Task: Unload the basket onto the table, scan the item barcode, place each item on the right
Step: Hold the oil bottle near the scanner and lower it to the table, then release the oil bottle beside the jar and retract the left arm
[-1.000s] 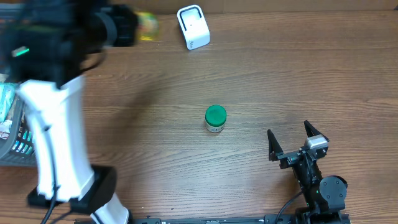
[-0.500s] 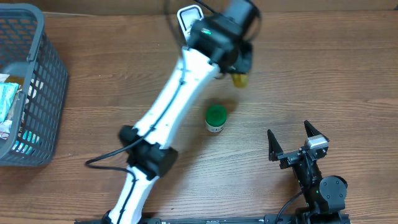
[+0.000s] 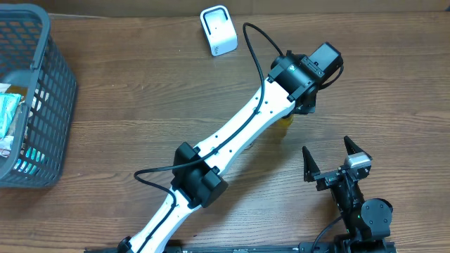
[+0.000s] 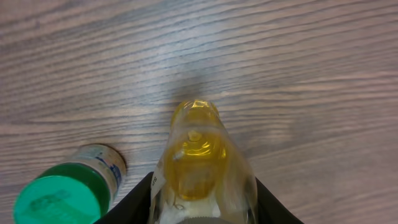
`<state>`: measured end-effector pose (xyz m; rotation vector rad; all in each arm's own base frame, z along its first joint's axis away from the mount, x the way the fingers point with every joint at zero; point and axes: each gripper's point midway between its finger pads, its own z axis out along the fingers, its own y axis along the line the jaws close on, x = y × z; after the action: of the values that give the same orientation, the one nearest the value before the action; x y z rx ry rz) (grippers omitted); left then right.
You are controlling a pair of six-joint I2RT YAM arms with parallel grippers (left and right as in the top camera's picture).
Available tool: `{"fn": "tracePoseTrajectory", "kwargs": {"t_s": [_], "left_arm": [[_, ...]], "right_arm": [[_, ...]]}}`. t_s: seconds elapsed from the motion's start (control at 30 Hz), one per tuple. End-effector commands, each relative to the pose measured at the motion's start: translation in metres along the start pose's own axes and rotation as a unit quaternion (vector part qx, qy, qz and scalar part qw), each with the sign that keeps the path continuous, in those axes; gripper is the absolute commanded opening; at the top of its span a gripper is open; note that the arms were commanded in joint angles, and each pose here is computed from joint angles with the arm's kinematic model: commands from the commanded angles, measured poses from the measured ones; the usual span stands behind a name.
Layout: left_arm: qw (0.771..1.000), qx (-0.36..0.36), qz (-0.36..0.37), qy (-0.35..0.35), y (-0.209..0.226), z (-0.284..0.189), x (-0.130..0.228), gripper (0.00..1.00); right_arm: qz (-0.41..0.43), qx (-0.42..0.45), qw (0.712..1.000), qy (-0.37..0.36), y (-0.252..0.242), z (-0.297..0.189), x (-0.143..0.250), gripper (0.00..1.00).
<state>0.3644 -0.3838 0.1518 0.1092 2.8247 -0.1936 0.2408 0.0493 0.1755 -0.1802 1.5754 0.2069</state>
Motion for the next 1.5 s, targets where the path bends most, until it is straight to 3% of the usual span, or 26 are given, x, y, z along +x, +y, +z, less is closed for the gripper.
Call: {"fn": "tracePoseTrajectory", "kwargs": {"t_s": [0.0, 0.93, 1.2, 1.47], "left_arm": [[0.999, -0.024, -0.035, -0.001, 0.005, 0.019, 0.001, 0.35], [0.998, -0.047, -0.022, 0.048, 0.007, 0.04, 0.029, 0.42], [0.997, -0.052, -0.02, 0.054, 0.009, 0.046, 0.032, 0.6], [0.998, -0.037, -0.028, 0.036, 0.013, 0.029, 0.016, 1.0]], "right_arm": [[0.001, -0.003, 1.0, 0.0, 0.001, 0.0, 0.003, 1.0], [0.001, -0.003, 1.0, 0.0, 0.001, 0.0, 0.003, 1.0], [0.001, -0.003, 1.0, 0.0, 0.001, 0.0, 0.003, 1.0], [0.001, -0.003, 1.0, 0.0, 0.001, 0.0, 0.003, 1.0]]}}
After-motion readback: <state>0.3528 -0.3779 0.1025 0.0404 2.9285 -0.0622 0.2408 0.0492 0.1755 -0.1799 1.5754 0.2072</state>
